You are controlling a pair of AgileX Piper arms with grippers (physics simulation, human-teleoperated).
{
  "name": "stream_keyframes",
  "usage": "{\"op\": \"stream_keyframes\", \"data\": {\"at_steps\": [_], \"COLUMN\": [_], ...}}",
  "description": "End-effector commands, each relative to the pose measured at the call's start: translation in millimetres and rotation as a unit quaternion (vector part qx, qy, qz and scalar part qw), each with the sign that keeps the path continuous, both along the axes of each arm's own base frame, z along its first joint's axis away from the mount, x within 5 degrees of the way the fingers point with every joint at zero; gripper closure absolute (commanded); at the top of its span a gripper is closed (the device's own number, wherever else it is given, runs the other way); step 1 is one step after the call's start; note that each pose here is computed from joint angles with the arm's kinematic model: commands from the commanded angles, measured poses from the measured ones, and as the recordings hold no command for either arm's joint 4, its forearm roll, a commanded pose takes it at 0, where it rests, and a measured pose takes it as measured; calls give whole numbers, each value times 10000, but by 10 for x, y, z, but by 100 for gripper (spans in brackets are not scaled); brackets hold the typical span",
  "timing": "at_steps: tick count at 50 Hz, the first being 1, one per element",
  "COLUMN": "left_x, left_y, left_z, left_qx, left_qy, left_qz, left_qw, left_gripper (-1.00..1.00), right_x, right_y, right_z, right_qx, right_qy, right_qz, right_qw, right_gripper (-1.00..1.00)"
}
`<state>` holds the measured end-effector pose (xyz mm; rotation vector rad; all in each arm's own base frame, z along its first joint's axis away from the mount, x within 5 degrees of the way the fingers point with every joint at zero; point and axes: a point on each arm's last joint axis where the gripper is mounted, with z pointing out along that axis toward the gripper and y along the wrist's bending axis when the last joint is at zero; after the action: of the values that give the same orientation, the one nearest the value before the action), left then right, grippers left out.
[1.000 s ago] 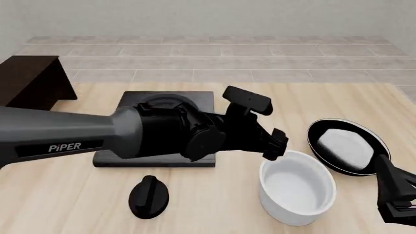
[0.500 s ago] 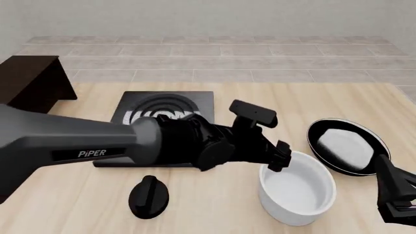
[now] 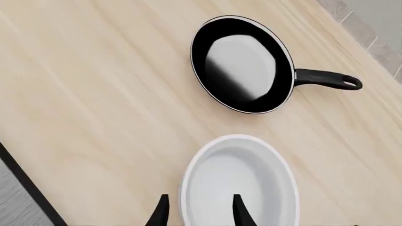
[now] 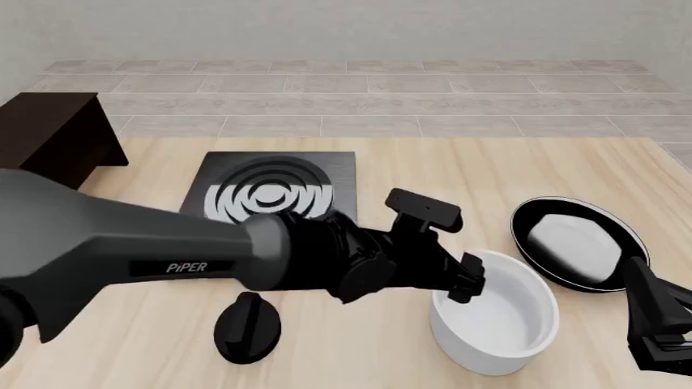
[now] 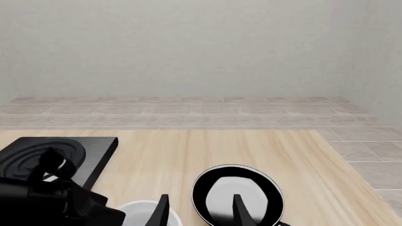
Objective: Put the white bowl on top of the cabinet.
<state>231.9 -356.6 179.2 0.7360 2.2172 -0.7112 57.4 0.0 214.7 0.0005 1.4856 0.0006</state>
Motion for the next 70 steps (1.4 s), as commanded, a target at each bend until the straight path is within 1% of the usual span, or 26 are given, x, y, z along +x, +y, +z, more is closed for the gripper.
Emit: {"op": "stream_keyframes", "data": {"at_steps": [1, 8, 21, 39, 43, 46, 48, 49, 51, 53, 54, 58, 60, 63, 65, 66, 67, 70], "left_x": [-55, -25, 98, 174, 208, 251, 321, 271, 284, 279, 248, 247, 207, 237, 230, 227, 258, 239], "left_y": [-48, -54, -59, -108, -114, -123, -111, -130, -127, -124, -136, -126, -133, -114, -109, -92, -65, -59], "left_z": [-122, -167, -278, -410, -489, -592, -671, -703, -736, -756, -746, -714, -659, -620, -547, -456, -416, -369], "left_qx": [6, 45, 123, 190, 231, 269, 353, 302, 339, 304, 300, 284, 237, 228, 200, 171, 167, 162], "left_qy": [122, 132, 159, 204, 224, 264, 287, 347, 378, 439, 418, 433, 414, 406, 374, 329, 299, 277], "left_qz": [-6, 10, 110, 152, 174, 217, 263, 274, 292, 350, 304, 326, 295, 331, 317, 306, 330, 305], "left_qw": [9999, 9999, 9997, 9995, 9993, 9991, 9986, 9986, 9983, 9980, 9982, 9981, 9984, 9984, 9986, 9988, 9989, 9990], "left_gripper": [-100, -100, -100, -100, -100, -100, -100, 100, 100, 100, 100, 100, 100, 100, 100, 100, 100, 100], "right_x": [0, 0, 0, 0, 0, 0, 0, 0, 0, 0, 0, 0, 0, 0, 0, 0, 0, 0], "right_y": [0, 0, 0, 0, 0, 0, 0, 0, 0, 0, 0, 0, 0, 0, 0, 0, 0, 0], "right_z": [0, 0, 0, 0, 0, 0, 0, 0, 0, 0, 0, 0, 0, 0, 0, 0, 0, 0], "right_qx": [1, 0, 1, 0, 0, -1, 0, 0, 1, 0, 0, 0, 0, 0, -1, 0, 0, -1], "right_qy": [1, -1, 0, -1, -1, 0, 0, 0, 0, 0, -1, 0, 0, -1, 0, -1, -1, 0], "right_qz": [0, 0, 1, 0, 0, -1, 0, -1, -1, 0, 0, 0, 0, 0, -1, 0, 0, 0], "right_qw": [10000, 10000, 10000, 10000, 10000, 10000, 10000, 10000, 10000, 10000, 10000, 10000, 10000, 10000, 10000, 10000, 10000, 10000], "right_gripper": [-100, -100, -100, -100, -100, -100, -100, -100, -100, -100, -100, -100, -100, -100, -100, -100, -100, -100]}}
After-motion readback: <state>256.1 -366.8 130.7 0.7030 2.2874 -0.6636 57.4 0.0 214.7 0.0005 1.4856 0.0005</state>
